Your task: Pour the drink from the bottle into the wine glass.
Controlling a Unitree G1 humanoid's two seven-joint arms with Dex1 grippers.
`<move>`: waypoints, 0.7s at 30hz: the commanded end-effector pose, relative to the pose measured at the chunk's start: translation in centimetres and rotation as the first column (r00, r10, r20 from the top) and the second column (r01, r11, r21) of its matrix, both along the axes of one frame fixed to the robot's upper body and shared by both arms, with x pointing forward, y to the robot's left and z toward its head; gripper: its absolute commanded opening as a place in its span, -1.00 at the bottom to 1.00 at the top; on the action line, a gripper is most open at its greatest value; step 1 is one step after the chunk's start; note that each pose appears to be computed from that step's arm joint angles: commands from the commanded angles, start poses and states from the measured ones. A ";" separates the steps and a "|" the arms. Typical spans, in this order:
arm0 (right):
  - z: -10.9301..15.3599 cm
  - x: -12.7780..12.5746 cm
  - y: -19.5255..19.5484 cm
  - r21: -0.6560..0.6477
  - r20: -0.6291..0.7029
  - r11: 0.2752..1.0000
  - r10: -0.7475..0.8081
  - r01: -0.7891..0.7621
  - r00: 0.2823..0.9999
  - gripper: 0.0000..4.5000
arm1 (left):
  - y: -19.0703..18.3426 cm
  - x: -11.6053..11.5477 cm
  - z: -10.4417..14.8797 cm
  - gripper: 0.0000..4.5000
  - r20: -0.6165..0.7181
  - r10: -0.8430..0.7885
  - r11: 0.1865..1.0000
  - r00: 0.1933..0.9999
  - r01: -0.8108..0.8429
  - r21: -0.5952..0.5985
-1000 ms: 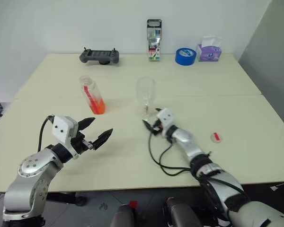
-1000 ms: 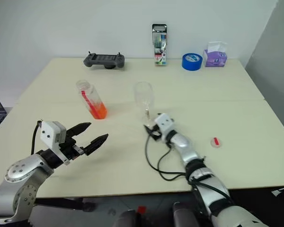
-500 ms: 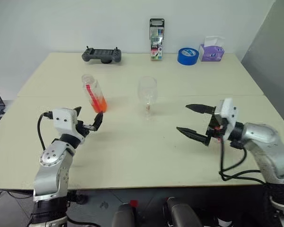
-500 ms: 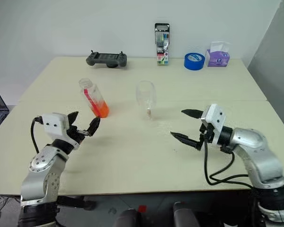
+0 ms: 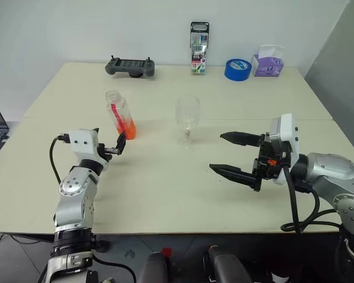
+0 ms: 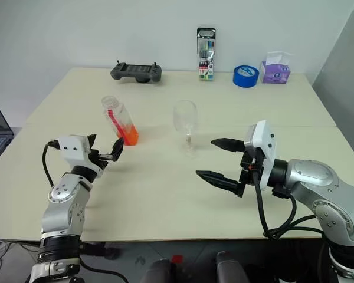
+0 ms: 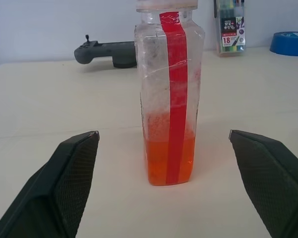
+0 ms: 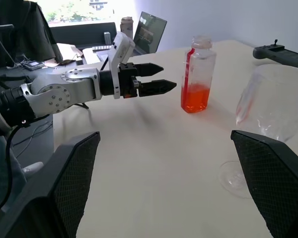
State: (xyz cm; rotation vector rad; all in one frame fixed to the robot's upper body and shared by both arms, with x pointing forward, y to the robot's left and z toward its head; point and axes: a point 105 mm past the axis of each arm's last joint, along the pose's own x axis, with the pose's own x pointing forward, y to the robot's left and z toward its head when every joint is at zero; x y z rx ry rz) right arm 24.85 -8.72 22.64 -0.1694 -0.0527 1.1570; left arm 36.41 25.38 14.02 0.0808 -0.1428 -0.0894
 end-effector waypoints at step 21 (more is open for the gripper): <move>0.8 -0.2 -0.4 0.019 0.057 0.997 -0.081 0.080 0.995 1.00 | -0.5 4.6 1.5 1.00 0.044 -0.067 0.997 0.997 0.065 0.045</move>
